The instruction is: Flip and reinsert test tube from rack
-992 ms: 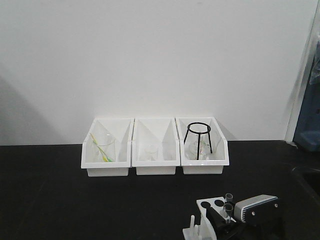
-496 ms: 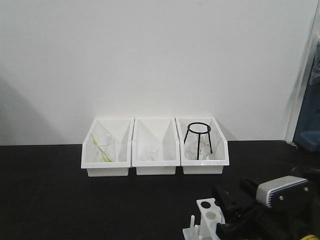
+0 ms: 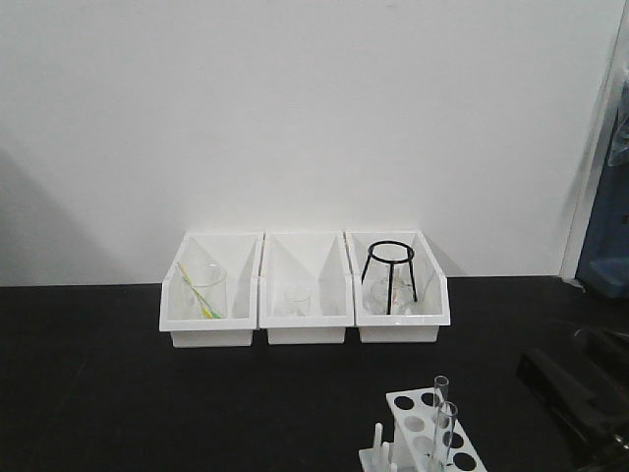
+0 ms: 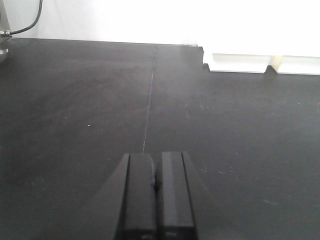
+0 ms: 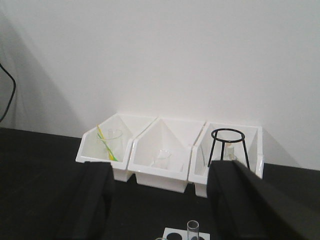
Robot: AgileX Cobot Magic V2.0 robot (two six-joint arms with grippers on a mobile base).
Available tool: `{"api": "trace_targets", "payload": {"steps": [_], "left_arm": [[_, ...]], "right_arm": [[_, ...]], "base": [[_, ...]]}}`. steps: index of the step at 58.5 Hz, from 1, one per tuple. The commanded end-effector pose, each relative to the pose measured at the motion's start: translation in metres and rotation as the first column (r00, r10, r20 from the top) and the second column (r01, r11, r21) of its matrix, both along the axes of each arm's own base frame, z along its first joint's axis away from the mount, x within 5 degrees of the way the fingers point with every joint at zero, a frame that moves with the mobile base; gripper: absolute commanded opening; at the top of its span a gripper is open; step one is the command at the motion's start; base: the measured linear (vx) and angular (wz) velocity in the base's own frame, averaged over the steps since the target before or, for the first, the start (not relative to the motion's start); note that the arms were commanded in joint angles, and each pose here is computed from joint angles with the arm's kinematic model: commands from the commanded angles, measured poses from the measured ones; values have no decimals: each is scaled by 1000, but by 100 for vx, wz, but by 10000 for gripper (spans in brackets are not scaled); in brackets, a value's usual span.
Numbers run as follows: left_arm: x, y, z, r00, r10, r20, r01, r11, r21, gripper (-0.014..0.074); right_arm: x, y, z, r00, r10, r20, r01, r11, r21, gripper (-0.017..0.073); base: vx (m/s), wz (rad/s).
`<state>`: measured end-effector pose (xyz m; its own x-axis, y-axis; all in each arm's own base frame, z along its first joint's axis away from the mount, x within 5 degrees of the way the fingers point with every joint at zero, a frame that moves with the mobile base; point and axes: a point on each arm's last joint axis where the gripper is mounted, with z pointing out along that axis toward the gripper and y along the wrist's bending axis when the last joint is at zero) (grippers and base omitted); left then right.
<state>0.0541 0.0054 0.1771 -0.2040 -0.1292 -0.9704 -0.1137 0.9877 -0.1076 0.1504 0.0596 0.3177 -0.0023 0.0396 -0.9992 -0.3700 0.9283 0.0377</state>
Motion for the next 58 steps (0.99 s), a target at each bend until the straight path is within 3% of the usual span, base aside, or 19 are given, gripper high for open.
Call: {"api": "trace_targets", "payload": {"steps": [1,10,20,24,27,33,42,49,58], "left_arm": [[1,-1,8,995,-12,98,11,1000,5,-6],[1,-1,8,995,-12,98,11,1000,5,-6],[1,-1,8,995,-12,98,11,1000,5,-6],[1,-1,8,995,-12,98,11,1000,5,-6],[1,-1,8,995,-12,98,11,1000,5,-6],[1,-1,8,995,-12,98,11,1000,5,-6],[1,-1,8,995,-12,98,11,1000,5,-6],[1,-1,8,995,-12,98,11,1000,5,-6],[1,-1,8,995,-12,98,11,1000,5,-6]], "right_arm": [[-8,-4,22,991,-8,131,2,999,47,477],[-12,-5,26,987,-9,158,0,998,58,477],[-13,-6,22,984,-15,175,12,1000,19,434],[-19,-12,17,981,-36,192,37,999,-1,372],[-28,-22,12,976,-88,201,86,996,17,314],[-53,-43,-6,949,-214,233,201,976,78,186],[-88,-55,-47,912,-301,279,292,954,74,-15],[-97,-56,-82,921,-309,236,305,951,56,-15],[-95,-56,-114,946,-312,83,315,949,-21,-13]], "base": [[0,0],[0,0],[0,0],[0,0],[0,0],[0,0],[0,0],[0,0],[0,0]]}}
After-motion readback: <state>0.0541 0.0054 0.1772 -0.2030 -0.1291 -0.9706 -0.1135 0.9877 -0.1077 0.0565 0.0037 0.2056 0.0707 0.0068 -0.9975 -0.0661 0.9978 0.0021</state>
